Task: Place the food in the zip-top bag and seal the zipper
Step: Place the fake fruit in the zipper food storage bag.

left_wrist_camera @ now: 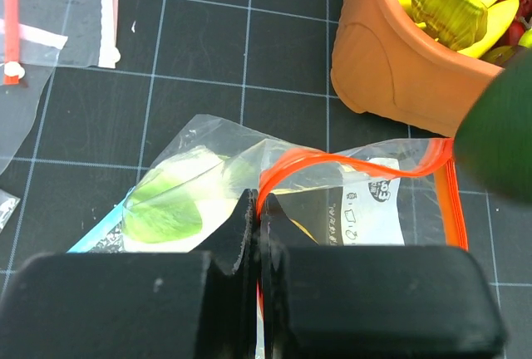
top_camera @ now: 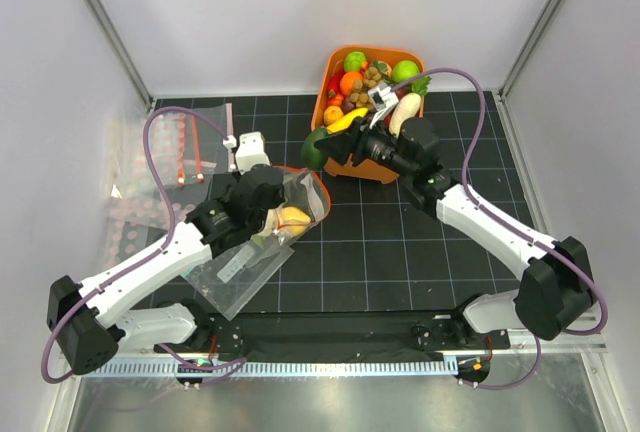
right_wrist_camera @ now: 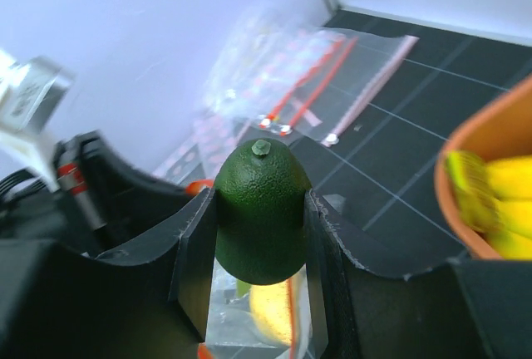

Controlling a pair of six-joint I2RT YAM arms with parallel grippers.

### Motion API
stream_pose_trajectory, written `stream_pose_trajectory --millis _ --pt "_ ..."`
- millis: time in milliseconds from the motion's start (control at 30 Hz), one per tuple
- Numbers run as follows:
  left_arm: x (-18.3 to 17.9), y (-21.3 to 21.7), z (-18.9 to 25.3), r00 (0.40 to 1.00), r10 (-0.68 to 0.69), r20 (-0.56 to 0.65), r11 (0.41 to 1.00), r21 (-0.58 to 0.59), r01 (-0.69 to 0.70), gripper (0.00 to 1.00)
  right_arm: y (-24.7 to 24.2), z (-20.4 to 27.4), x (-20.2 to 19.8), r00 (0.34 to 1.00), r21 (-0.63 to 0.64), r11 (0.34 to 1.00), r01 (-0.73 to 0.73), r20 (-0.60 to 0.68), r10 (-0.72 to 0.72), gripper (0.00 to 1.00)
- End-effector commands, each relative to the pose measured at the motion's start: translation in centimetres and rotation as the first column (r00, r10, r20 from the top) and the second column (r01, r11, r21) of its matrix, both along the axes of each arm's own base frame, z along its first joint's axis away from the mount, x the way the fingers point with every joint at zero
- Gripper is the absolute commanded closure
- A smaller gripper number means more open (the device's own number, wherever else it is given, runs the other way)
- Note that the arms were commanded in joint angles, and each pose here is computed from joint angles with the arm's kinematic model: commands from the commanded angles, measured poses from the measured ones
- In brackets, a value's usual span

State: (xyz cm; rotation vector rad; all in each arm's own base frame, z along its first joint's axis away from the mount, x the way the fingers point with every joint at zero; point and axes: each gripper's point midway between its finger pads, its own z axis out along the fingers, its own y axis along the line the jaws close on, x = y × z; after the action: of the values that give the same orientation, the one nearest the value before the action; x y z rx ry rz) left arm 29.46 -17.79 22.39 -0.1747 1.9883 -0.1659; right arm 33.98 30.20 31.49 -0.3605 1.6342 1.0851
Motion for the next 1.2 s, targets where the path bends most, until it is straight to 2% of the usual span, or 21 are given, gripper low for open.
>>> stream_pose_trajectory --millis 0,200,333,600,800,833,900,1000,1167 --pt "0.5 -0.2 2.6 0.998 0.012 0.060 0.999 -0.052 -0.009 1.00 1.3 4.6 -3.3 0.965 0.031 0.989 -0.147 0.225 0.136 0.88" --pt "0.7 0.1 2.4 0.998 0.035 0.049 0.999 -0.039 -0.033 1.00 2.7 4.8 -5.8 0.922 -0.008 0.964 -0.265 0.293 0.255 0.87" --pt "0.7 0.6 2.5 0.997 0.051 0.050 0.998 -0.047 -0.048 0.99 3.3 3.9 -6.2 0.908 -0.050 0.957 -0.285 0.304 0.287 0.87" --pt "0.9 1.9 2.0 0.996 0.090 0.030 0.992 -0.093 -0.087 0.99 5.9 0.5 -6.0 0.899 -0.159 0.933 -0.322 0.257 0.354 0.86" --pt "0.6 3.3 2.4 0.989 0.137 0.048 0.983 -0.127 -0.130 0.99 8.3 -2.4 -6.4 0.883 -0.283 0.891 -0.356 0.209 0.419 0.79" --pt "0.5 3.4 2.5 0.988 0.142 0.054 0.982 -0.136 -0.133 0.99 8.7 -3.1 -6.3 0.883 -0.305 0.883 -0.357 0.198 0.425 0.76" --pt "0.2 3.7 3.0 0.986 0.147 0.076 0.978 -0.159 -0.134 0.99 9.3 -3.7 -6.5 0.887 -0.340 0.875 -0.346 0.185 0.423 0.49" --pt "-0.1 4.1 3.7 0.983 0.151 0.102 0.973 -0.190 -0.130 0.99 9.3 -3.9 -6.1 0.901 -0.335 0.888 -0.314 0.191 0.390 0.24" --pt "-0.4 5.1 4.0 0.975 0.186 0.118 0.967 -0.195 -0.161 0.99 7.5 -1.8 -5.1 0.932 -0.284 0.942 -0.177 0.259 0.253 0.20"
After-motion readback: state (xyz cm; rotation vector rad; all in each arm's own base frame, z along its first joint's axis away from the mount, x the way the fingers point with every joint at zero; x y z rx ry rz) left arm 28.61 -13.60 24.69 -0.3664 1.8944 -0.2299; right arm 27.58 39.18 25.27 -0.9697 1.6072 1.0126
